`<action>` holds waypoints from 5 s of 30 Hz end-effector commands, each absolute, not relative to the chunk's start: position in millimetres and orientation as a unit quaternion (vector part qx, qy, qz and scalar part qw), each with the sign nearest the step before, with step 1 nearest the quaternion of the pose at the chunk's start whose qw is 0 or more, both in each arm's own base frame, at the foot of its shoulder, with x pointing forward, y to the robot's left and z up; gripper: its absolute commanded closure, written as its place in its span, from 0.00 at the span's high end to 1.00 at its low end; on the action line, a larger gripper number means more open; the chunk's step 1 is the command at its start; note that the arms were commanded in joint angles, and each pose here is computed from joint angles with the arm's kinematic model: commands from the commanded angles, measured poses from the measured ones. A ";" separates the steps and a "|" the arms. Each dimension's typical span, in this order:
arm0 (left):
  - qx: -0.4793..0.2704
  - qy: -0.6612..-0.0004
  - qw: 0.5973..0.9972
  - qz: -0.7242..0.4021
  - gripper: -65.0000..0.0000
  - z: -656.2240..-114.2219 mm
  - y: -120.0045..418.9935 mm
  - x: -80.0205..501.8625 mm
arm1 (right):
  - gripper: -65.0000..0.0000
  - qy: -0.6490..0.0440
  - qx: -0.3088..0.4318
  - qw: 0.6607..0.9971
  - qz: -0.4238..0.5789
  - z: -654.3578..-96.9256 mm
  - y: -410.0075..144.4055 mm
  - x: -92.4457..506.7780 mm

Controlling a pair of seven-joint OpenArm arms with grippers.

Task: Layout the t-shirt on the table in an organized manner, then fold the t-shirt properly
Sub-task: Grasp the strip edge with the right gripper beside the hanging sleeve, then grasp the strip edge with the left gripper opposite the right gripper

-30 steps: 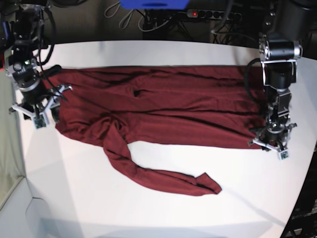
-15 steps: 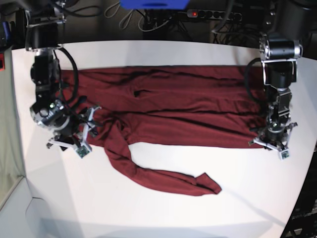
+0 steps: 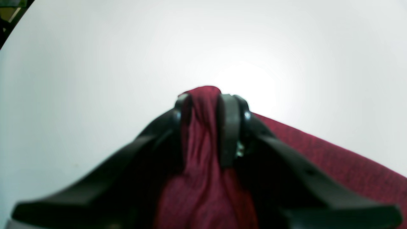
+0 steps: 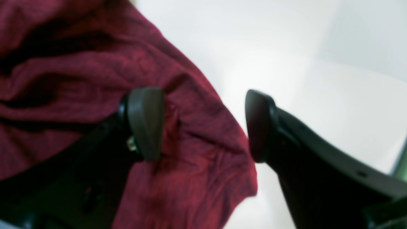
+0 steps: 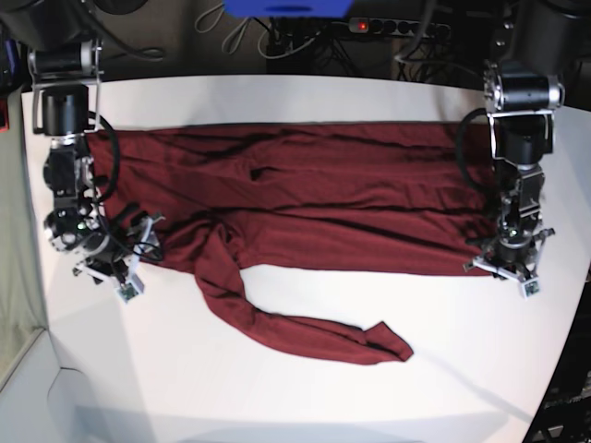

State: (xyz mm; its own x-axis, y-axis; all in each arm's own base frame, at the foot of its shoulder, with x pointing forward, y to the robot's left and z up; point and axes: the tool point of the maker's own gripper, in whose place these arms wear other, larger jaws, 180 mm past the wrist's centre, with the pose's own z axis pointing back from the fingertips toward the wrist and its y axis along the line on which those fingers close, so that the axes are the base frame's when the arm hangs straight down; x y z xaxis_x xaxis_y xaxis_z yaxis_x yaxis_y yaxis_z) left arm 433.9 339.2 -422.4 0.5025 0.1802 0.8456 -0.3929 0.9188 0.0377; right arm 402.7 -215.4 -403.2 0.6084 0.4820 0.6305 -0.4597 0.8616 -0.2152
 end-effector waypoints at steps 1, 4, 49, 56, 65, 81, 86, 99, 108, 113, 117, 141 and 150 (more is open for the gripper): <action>0.121 -0.490 0.846 0.170 0.22 -402.6 348.9 445.9 | 0.63 -0.374 -0.026 0.891 0.257 -389.0 -228.6 414.2; 0.122 -0.507 0.836 0.169 0.22 -394.1 349.3 452.2 | 0.63 -0.368 -0.028 0.899 0.237 -396.7 -246.5 409.2; 0.110 -0.524 0.828 0.165 0.22 -393.7 331.4 458.2 | 0.63 -0.457 0.005 0.839 0.297 -343.8 -141.6 368.3; 0.110 -0.523 0.829 0.164 0.22 -394.4 331.1 457.7 | 0.62 -0.434 0.025 0.858 0.272 -363.9 -141.7 393.7; 0.111 -0.520 0.831 0.165 0.22 -397.8 331.8 454.5 | 0.61 -0.418 0.033 0.869 0.264 -376.8 -143.1 397.1; 0.111 -0.521 0.830 0.165 0.22 -397.1 331.8 455.1 | 0.41 -0.399 0.047 0.878 0.259 -386.2 -128.4 390.7; 0.111 -0.519 0.831 0.164 0.22 -398.4 331.5 454.3 | 0.41 -0.374 0.058 0.891 0.250 -404.2 -128.4 391.5; 0.111 -0.521 0.830 0.165 0.22 -397.1 331.8 455.1 | 0.00 -0.403 0.043 0.879 0.250 -376.2 -135.5 416.9; 0.109 -0.537 0.821 0.163 0.22 -382.7 331.4 463.7 | 0.00 -0.442 0.015 0.859 0.258 -335.8 -148.2 443.9; 0.107 -0.559 0.807 0.157 0.22 -364.7 329.0 471.6 | 0.00 -0.461 0.007 0.848 0.259 -315.9 -149.7 458.4; 0.106 -0.560 0.806 0.158 0.22 -362.6 329.0 473.2 | 0.00 -0.466 0.005 0.846 0.259 -310.2 -150.5 462.2; 0.103 -0.574 0.798 0.155 0.30 -348.5 326.5 479.8 | 0.00 -0.442 0.003 0.859 0.258 -335.3 -160.9 441.8; 0.108 -0.541 0.818 0.161 0.69 -378.0 330.2 467.1 | 0.00 -0.439 0.004 0.860 0.261 -336.4 -159.0 441.2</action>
